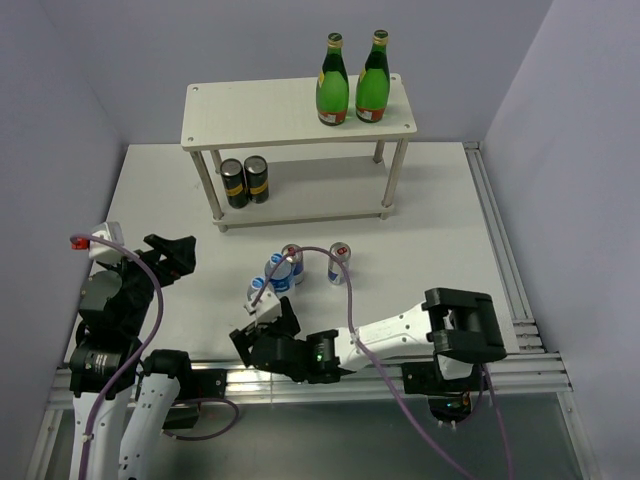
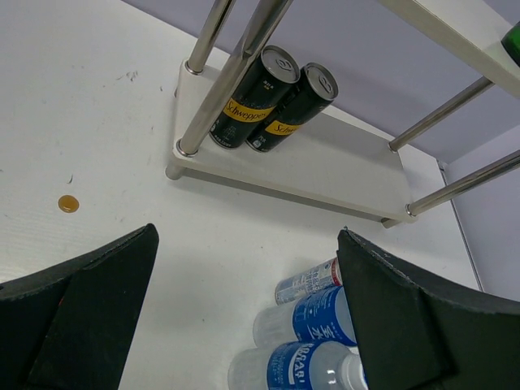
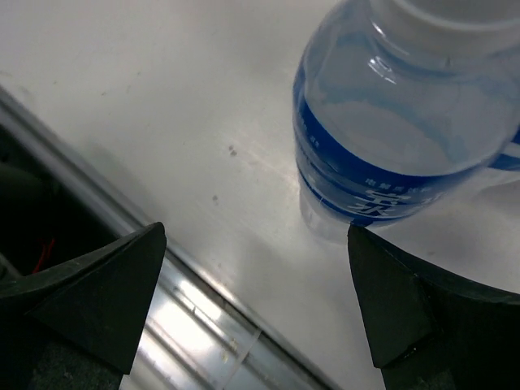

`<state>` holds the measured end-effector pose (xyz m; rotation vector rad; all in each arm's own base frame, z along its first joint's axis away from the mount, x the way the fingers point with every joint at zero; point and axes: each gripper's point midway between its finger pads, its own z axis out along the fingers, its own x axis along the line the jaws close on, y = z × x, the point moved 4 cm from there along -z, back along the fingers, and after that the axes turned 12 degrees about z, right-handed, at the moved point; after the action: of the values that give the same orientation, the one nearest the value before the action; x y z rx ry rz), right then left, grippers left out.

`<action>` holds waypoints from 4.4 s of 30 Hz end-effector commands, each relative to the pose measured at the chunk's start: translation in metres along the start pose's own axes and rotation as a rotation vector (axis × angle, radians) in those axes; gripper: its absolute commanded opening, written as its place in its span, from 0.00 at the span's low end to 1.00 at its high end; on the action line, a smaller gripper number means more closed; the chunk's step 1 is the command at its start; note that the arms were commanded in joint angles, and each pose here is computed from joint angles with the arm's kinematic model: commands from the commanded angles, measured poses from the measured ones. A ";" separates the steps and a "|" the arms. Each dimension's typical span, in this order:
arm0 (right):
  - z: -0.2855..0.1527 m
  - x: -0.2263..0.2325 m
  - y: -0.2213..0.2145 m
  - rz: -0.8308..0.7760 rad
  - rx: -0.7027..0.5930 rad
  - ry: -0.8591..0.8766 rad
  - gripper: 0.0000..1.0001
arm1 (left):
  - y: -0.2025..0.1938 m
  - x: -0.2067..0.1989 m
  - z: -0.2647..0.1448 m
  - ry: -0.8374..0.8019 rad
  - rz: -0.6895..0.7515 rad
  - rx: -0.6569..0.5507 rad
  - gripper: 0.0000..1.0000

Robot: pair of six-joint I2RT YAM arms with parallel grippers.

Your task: Place and organize the beverage onto the shelf

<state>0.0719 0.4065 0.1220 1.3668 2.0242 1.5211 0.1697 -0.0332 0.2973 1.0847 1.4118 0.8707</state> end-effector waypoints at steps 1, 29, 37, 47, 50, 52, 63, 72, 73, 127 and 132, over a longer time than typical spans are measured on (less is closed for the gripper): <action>0.025 -0.002 0.037 0.083 -0.111 -0.077 1.00 | 0.009 -0.002 -0.002 -0.017 0.014 -0.047 0.99; 0.110 -0.036 0.052 0.146 -0.229 -0.351 0.84 | 0.010 -0.004 -0.004 -0.028 0.020 -0.056 0.99; 0.111 -0.042 0.063 0.151 -0.234 -0.383 0.13 | 0.010 -0.003 -0.002 -0.024 0.020 -0.050 0.99; -0.028 0.008 0.164 0.269 -0.427 -0.191 0.00 | 0.010 -0.001 0.000 -0.013 0.020 -0.049 0.99; -0.073 0.003 0.199 0.307 -0.480 -0.165 0.00 | 0.011 -0.001 0.000 -0.012 0.020 -0.050 0.99; -0.089 -0.007 0.215 0.297 -0.512 -0.183 0.00 | 0.010 -0.001 0.000 -0.010 0.021 -0.049 0.99; -0.109 -0.136 0.267 0.338 -0.595 -0.318 0.00 | 0.011 -0.001 -0.002 -0.012 0.020 -0.055 0.99; -0.082 -0.200 0.285 0.312 -0.624 -0.478 0.00 | 0.011 -0.001 -0.002 -0.012 0.020 -0.055 0.99; -0.076 -0.204 0.285 0.308 -0.622 -0.488 0.00 | 0.011 -0.001 -0.002 -0.012 0.020 -0.055 0.99; 0.098 -0.375 0.310 0.326 -0.724 -0.877 0.00 | 0.011 0.000 0.000 -0.016 0.025 -0.057 0.99; 0.110 -0.379 0.306 0.329 -0.697 -0.896 0.13 | 0.011 0.000 0.000 -0.013 0.025 -0.058 0.99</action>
<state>0.4811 0.1731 0.1617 1.6808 0.9151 1.0298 0.1695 -0.0291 0.2998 1.0662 1.4109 0.8884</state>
